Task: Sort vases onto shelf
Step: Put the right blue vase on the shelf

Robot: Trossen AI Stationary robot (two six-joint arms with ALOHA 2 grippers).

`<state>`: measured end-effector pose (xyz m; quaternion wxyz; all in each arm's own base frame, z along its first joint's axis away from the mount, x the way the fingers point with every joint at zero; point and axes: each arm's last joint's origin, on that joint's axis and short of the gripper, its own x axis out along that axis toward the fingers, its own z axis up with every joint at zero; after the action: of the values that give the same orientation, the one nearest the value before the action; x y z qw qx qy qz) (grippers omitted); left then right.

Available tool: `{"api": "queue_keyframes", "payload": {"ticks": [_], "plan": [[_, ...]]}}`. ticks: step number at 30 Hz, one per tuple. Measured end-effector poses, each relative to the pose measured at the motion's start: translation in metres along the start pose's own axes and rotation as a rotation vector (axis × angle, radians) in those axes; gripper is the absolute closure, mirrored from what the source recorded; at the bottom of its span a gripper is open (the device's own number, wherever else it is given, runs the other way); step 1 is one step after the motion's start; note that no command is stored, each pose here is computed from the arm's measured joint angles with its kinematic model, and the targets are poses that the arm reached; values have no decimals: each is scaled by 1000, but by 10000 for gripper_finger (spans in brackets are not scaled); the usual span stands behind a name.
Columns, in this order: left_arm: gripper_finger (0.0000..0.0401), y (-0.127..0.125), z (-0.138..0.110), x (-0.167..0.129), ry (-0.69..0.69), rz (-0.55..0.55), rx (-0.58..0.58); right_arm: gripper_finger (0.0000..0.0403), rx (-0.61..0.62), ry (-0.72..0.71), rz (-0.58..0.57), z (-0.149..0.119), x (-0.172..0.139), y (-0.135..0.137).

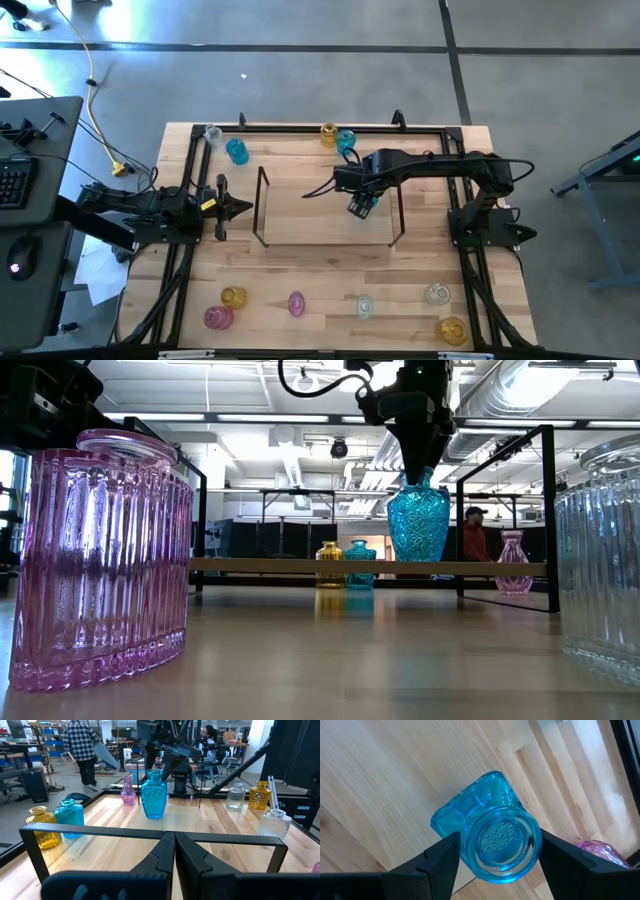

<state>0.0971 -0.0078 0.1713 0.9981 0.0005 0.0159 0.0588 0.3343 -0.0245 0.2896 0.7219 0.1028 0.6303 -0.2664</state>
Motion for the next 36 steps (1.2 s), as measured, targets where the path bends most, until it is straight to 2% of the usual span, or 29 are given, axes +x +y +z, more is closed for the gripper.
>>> {"api": "queue_keyframes", "payload": {"ticks": [28,36], "plan": [[396,0,0,0,1,0,1,164,-7,31,0,-2,-1,-1],[396,0,0,0,1,0,1,164,-9,-6,29,0,-30,-3]]}}
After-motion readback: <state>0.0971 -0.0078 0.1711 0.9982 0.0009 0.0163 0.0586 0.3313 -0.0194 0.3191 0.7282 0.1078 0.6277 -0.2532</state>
